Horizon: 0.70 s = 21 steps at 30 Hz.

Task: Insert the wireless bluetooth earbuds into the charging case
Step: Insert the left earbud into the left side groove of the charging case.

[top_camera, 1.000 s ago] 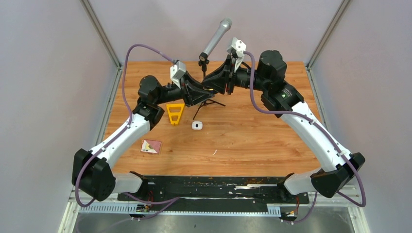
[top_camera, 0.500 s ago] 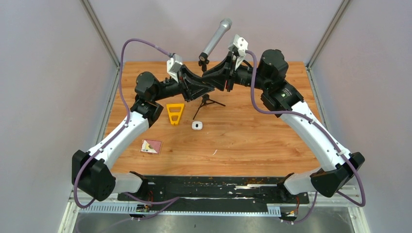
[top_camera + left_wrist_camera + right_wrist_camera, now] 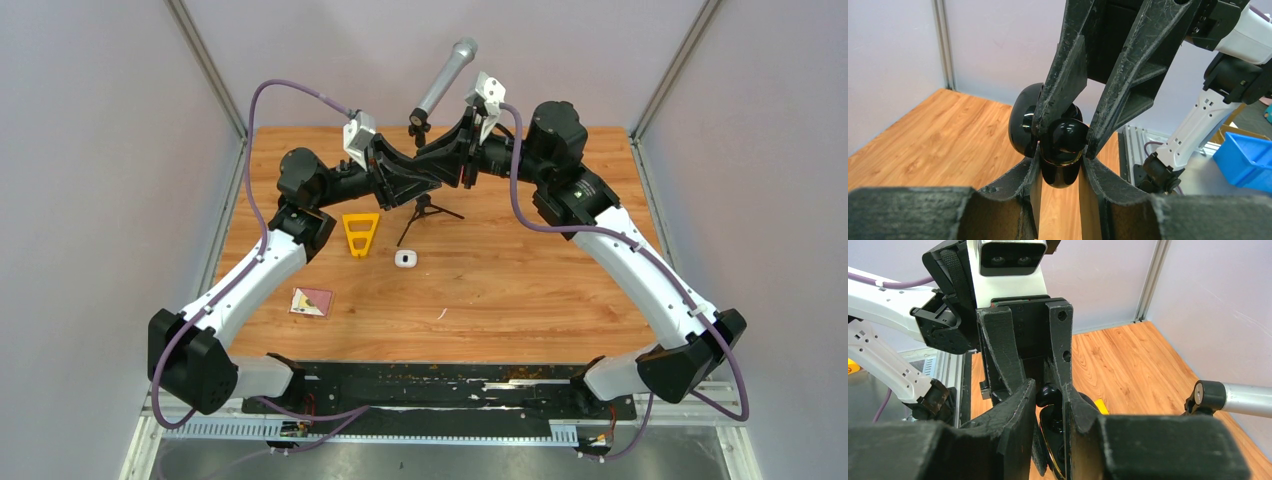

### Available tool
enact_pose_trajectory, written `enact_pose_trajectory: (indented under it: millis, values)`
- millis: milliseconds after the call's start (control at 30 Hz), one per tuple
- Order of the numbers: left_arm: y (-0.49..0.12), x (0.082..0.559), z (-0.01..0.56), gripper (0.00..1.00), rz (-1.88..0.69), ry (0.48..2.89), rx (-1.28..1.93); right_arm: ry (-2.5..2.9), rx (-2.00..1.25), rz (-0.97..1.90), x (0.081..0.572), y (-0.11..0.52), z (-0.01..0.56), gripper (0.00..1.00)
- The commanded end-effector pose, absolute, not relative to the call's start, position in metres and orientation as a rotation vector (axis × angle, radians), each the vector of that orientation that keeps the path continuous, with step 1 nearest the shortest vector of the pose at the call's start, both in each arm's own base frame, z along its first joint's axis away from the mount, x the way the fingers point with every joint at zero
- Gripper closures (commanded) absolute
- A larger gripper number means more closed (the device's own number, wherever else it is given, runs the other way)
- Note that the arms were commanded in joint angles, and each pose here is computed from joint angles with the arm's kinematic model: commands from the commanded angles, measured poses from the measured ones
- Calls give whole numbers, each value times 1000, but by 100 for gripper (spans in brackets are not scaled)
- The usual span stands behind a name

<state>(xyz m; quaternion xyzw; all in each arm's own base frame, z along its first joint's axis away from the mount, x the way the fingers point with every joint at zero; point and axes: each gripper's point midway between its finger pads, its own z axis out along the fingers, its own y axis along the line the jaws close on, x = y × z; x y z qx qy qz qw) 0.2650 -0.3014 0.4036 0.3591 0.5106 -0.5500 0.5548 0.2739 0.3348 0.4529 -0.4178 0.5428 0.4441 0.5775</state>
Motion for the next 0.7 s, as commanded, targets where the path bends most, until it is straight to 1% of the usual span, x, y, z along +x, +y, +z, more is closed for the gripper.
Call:
enact_pose_trajectory:
  millis: [0,333,533,667]
  values:
    - [-301,252,423,100,-1295,1112,894,1195,-968,1011,276,334,473,82]
    - [-300,252,425,100,-1279,1097,893,1231,-987,967,279,331,455,77]
    - [-300,251,425,100,-1280,1096,894,1241,-1000,931,280,327,451,75]
    - [-300,251,425,100,-1280,1094,895,1246,-1008,918,280,326,449,70]
